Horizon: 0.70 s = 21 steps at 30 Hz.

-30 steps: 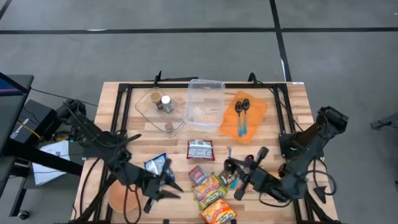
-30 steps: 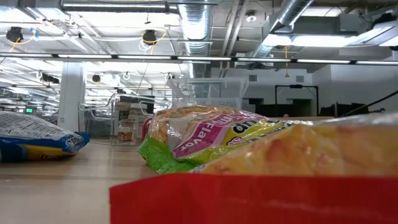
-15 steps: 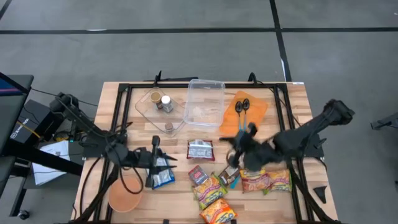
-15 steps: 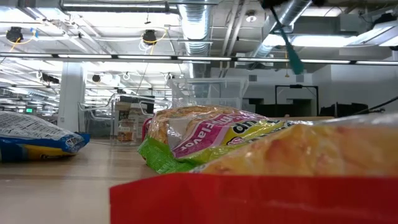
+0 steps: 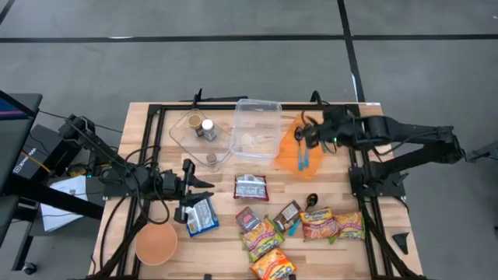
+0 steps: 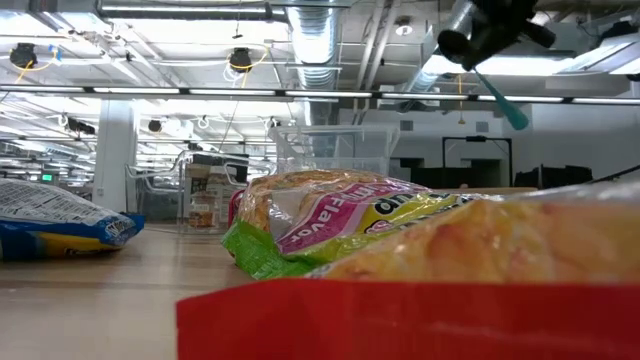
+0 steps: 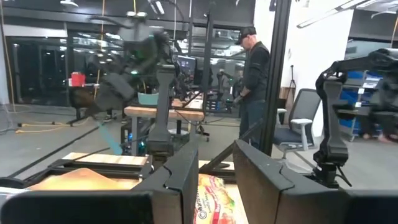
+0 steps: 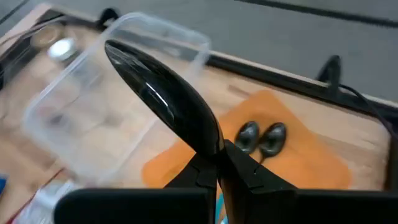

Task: Pick & Place Food Item
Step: Put the blue spoon into the orange bin

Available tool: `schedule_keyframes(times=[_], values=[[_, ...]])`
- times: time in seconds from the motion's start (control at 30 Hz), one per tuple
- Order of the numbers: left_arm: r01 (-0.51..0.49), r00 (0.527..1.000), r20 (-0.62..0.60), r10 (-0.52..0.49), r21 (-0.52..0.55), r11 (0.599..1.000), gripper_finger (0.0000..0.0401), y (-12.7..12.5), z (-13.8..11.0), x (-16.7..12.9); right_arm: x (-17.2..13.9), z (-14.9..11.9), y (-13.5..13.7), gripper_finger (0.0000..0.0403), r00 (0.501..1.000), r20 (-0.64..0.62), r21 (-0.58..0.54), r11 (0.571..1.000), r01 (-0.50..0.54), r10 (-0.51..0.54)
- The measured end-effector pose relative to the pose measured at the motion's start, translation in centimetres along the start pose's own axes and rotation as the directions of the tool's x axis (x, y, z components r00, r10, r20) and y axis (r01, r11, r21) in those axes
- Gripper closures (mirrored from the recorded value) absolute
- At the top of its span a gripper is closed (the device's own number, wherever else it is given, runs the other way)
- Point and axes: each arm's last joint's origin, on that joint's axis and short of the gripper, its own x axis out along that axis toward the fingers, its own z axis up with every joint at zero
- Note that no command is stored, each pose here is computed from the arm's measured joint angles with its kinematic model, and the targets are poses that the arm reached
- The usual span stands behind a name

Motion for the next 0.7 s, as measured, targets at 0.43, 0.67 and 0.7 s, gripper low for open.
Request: schedule_keyframes(times=[0.43,0.67,0.7], values=[[0.001,1.0,-0.007,-0.001,-0.005,1.0,0.0306,0.0,-0.1,0.0,8.6,2.3,-1.5,0.0403,0.951,-0.271,0.134,0.973,0.19,-0.148],[0.001,1.0,-0.01,-0.001,-0.004,1.0,0.0306,0.0,-0.2,0.0,12.9,2.9,-1.0,0.0402,0.941,-0.323,0.207,0.963,0.173,-0.1],[0.001,1.0,-0.013,-0.001,-0.002,1.0,0.0306,0.0,-0.2,0.0,13.3,2.9,-1.0,0.0402,0.937,-0.336,0.212,0.962,0.172,-0.094]])
